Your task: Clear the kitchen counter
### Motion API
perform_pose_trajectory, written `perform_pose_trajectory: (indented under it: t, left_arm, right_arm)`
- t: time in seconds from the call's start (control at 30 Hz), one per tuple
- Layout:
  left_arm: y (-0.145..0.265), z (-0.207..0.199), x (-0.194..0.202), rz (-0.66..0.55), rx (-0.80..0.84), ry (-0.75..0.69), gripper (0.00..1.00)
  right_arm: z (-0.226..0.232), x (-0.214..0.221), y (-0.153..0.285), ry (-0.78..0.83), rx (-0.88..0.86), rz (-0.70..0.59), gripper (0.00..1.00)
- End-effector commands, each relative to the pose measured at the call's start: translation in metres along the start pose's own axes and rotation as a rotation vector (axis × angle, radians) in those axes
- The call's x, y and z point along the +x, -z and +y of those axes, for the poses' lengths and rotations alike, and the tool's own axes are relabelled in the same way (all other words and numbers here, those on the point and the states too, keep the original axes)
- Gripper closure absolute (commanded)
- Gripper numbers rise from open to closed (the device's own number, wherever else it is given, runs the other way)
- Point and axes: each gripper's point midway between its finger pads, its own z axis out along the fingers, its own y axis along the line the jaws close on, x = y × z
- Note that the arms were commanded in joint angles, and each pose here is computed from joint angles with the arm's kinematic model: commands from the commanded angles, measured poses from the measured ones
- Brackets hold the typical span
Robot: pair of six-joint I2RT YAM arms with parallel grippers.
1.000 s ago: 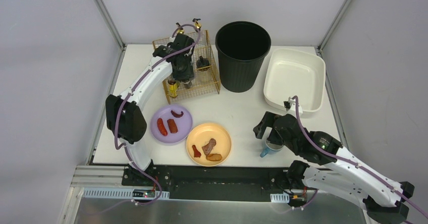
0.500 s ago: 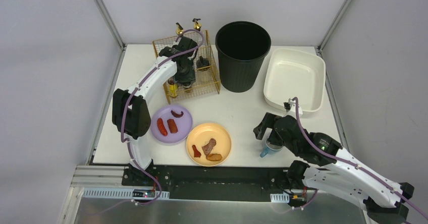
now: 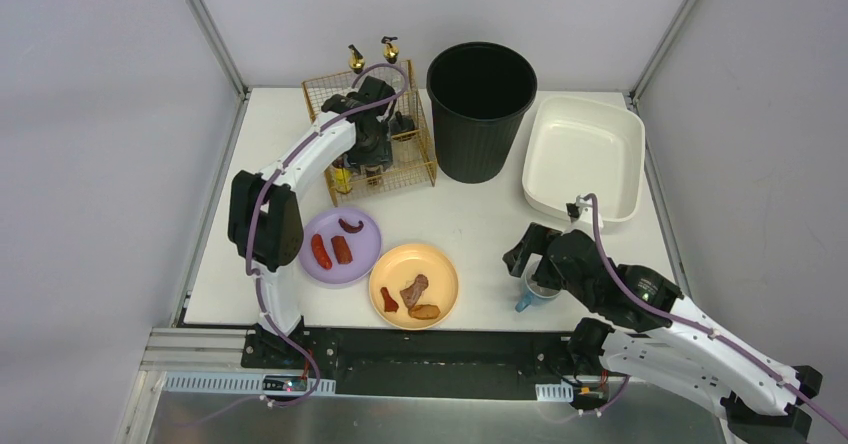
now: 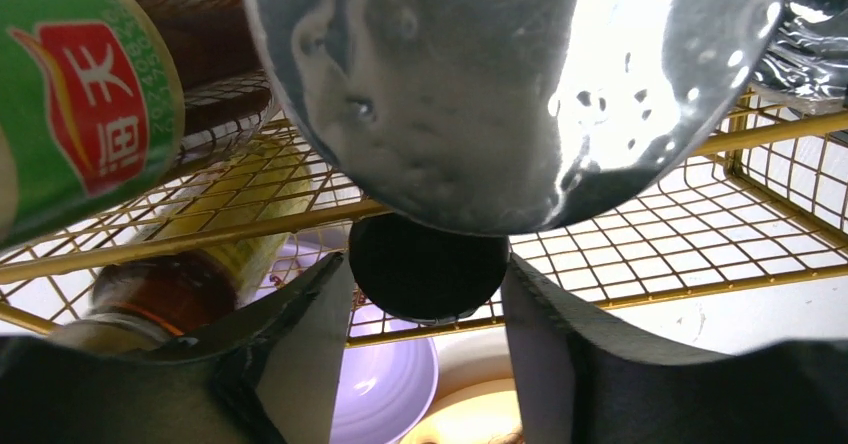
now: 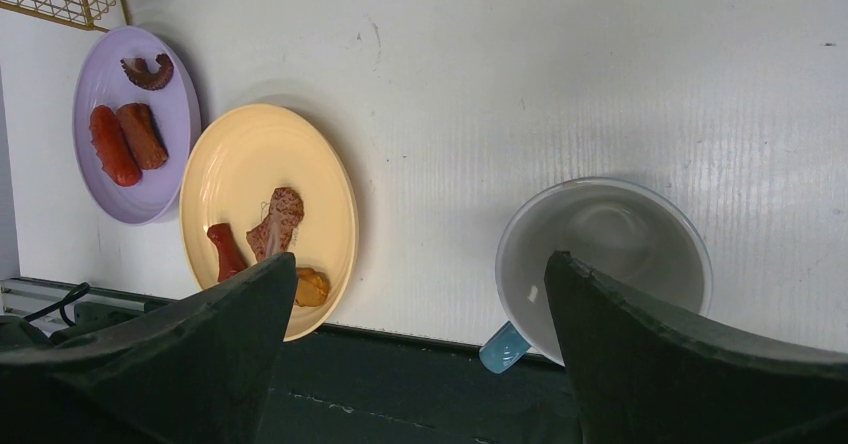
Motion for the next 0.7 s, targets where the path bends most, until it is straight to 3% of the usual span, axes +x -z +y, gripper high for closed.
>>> perform_pose_trajectory:
  t: [0.0, 0.27, 0.67]
  left_arm:
    - [0.001, 0.007, -0.001, -0.002, -0.029, 0.008, 0.4]
    - [0.022, -0.001, -0.012, -0.037, 0.036, 0.013, 0.26]
    - [0.078, -0.032, -0.02, -0.064, 0.276, 0.011, 0.24]
  right_arm:
    - [0.002, -0.001, 0.001, -0.005, -0.006, -0.006, 0.01]
    - [0.006, -0.009, 0.005, 0.004, -0.007, -0.013, 0.01]
    - [0.021, -0.026, 0.015, 0.031, -0.014, -0.024, 0.01]
